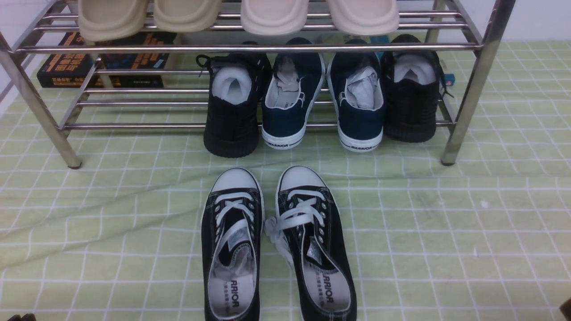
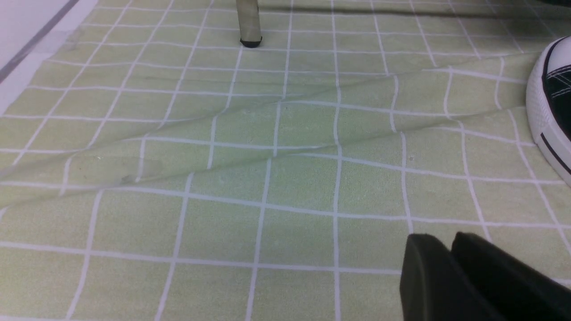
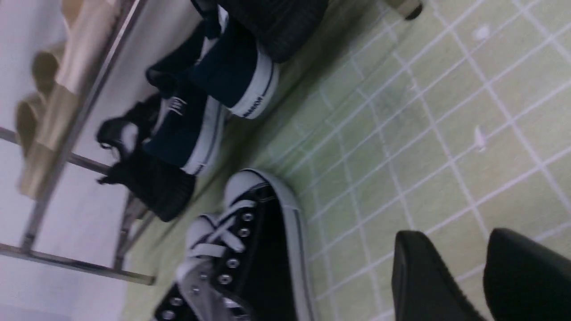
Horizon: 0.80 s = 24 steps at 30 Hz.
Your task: Take the shoes off the shelf with your hand from the green coffee tablecloth.
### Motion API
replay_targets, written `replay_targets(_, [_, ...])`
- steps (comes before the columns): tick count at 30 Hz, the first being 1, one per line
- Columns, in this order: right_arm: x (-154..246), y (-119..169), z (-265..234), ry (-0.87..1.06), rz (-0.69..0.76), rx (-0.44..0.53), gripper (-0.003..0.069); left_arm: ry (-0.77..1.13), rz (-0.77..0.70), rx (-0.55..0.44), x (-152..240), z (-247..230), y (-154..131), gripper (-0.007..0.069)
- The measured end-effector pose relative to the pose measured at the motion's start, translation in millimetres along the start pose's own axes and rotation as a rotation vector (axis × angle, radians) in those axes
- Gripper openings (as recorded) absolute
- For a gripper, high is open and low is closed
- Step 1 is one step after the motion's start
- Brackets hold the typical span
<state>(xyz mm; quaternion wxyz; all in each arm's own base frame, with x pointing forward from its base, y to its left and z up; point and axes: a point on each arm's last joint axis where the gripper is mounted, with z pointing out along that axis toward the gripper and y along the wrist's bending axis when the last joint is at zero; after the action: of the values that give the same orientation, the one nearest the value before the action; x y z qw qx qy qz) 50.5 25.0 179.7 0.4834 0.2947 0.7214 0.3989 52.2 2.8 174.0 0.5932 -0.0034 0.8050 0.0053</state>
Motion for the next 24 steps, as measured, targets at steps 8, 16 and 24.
replay_targets(8, [-14.5, 30.4, -10.8, -0.053, -0.134, -0.093, 0.0166, -0.001, 0.0, 0.0, -0.1, 0.0, 0.0, 0.0125])
replay_targets(16, [-69.6, 131.0, -8.0, 0.239, -0.751, 0.068, -0.0009, -0.001, 0.0, 0.0, -0.1, 0.0, 0.0, 0.0127])
replay_targets(24, [-77.5, 139.8, 102.7, 0.967, -0.717, 0.177, 0.007, -0.001, 0.0, 0.0, -0.1, 0.0, 0.0, 0.0127])
